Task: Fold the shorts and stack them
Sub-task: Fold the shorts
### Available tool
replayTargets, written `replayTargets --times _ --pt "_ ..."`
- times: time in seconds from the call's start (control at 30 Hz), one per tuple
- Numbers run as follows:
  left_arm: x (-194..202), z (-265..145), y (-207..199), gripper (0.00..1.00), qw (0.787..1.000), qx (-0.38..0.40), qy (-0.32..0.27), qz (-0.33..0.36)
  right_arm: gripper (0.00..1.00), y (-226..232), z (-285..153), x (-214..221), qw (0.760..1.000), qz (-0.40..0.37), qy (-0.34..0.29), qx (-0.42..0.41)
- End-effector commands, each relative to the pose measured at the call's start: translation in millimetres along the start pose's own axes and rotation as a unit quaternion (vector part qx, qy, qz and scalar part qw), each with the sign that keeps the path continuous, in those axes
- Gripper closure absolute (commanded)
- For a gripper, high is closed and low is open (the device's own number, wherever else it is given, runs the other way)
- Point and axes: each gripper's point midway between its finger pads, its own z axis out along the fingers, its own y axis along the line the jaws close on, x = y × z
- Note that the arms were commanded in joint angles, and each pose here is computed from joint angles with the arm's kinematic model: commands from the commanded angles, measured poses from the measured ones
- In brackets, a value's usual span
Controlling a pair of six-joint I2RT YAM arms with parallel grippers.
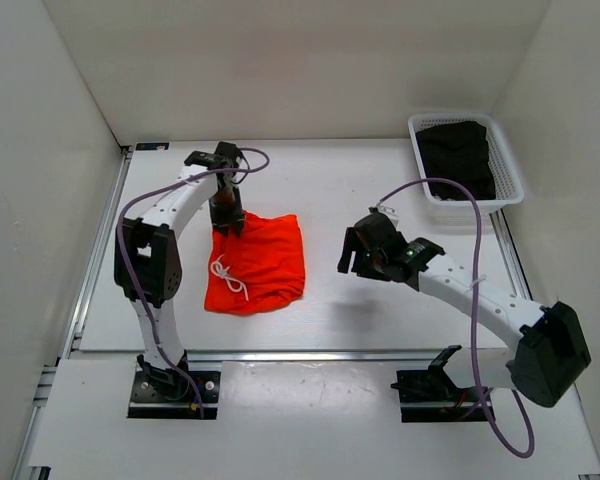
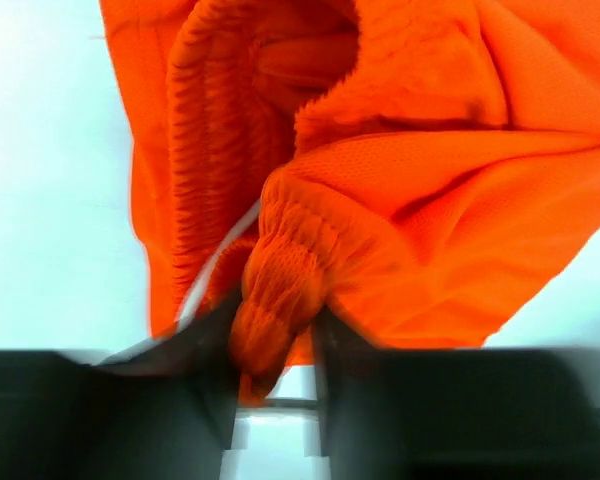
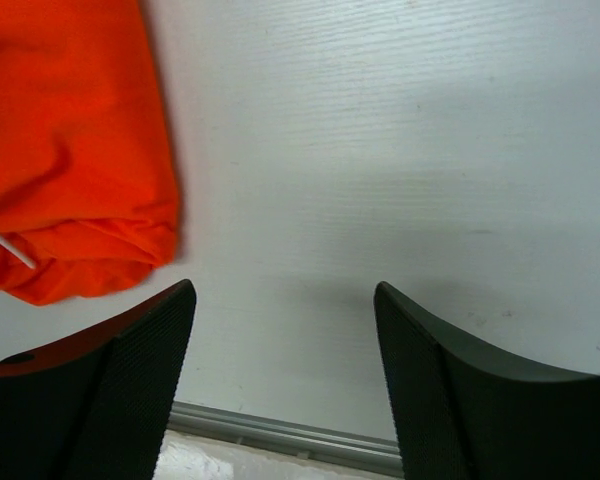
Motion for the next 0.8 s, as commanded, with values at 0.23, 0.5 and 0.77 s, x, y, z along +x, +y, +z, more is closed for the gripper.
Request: replayTargets --times 0.23,0.5,0.77 --pt "-8 -5 62 0.09 0.997 -0.003 -0.008 -0.082 0.15 97 40 -15 0.986 -0.072 0.068 -0.136" --pt "-14 14 76 0.1 0.996 0.003 0.001 -0.087 0.15 132 107 13 0.968 -0.076 0.159 -0.18" --pt "-10 58 91 0.17 0.991 0.002 0.044 -0.124 0.98 125 145 18 0.977 -0.053 0.159 -0.135"
